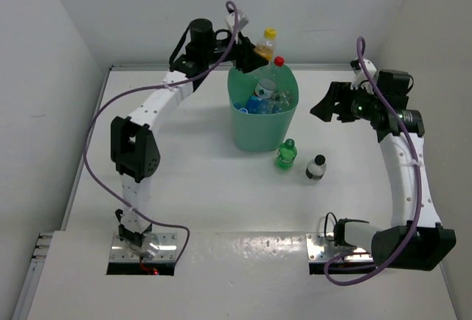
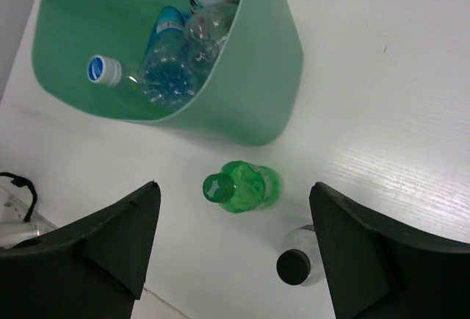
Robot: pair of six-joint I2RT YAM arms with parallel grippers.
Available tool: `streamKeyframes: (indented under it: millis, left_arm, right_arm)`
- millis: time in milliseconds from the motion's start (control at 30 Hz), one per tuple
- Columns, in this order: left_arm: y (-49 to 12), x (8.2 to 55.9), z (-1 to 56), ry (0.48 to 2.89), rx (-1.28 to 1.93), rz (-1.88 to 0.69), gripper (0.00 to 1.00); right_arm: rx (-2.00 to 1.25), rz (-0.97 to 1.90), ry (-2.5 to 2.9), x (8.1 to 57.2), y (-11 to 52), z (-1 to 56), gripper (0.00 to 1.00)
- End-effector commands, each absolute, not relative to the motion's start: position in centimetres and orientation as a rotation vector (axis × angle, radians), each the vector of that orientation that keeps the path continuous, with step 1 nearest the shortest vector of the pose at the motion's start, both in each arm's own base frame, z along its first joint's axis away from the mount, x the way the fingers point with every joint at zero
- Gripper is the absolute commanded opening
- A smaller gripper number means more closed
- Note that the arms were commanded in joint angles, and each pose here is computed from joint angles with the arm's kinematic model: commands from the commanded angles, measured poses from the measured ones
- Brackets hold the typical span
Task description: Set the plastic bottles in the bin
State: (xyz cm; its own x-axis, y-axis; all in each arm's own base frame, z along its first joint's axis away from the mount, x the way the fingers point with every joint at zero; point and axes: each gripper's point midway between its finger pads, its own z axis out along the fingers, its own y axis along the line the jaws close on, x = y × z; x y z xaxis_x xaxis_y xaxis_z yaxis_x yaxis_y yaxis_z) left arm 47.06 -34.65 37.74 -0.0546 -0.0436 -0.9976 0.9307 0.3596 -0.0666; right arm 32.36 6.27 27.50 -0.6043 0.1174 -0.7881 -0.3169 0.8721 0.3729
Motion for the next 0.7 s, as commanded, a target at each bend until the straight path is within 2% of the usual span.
streamKeyframes:
  millis: [0,133,300,367,467,567,667]
  left_arm:
    - [-33.8,45.9,42.9,1.304,0.826,-1.067,0.35]
    - [-33.0,48.0,40.4,1.402,0.776,-1.002,0.35]
    - [-32.2,49.0,38.2,1.501,0.742,-0.930,0.35]
    - [-31.9,49.1,36.7,1.547,0.756,-0.899,0.39]
    - [-31.3,48.2,35.8,1.596,0.799,-0.869,0.76]
    - [-29.3,47.4,35.9,1.611,0.805,-0.814,0.91]
    - [-27.5,46.8,38.3,1.570,0.790,-0.794,0.93]
  right_arm:
    - [-0.228,0.588,2.134,32.3,6.5,26.3,0.81]
    - [-0.359,0.574,2.140,31.5,7.8,24.6,0.88]
    - [-0.489,0.577,2.169,30.5,10.4,21.6,0.91]
    - [-0.537,0.574,2.158,30.4,11.7,21.0,0.91]
    - [-0.544,0.535,2.143,31.1,12.3,20.1,0.95]
    - [-0.522,0.540,2.145,31.7,12.8,19.5,0.96]
    - [-0.518,0.538,2.127,32.2,13.3,18.7,0.96]
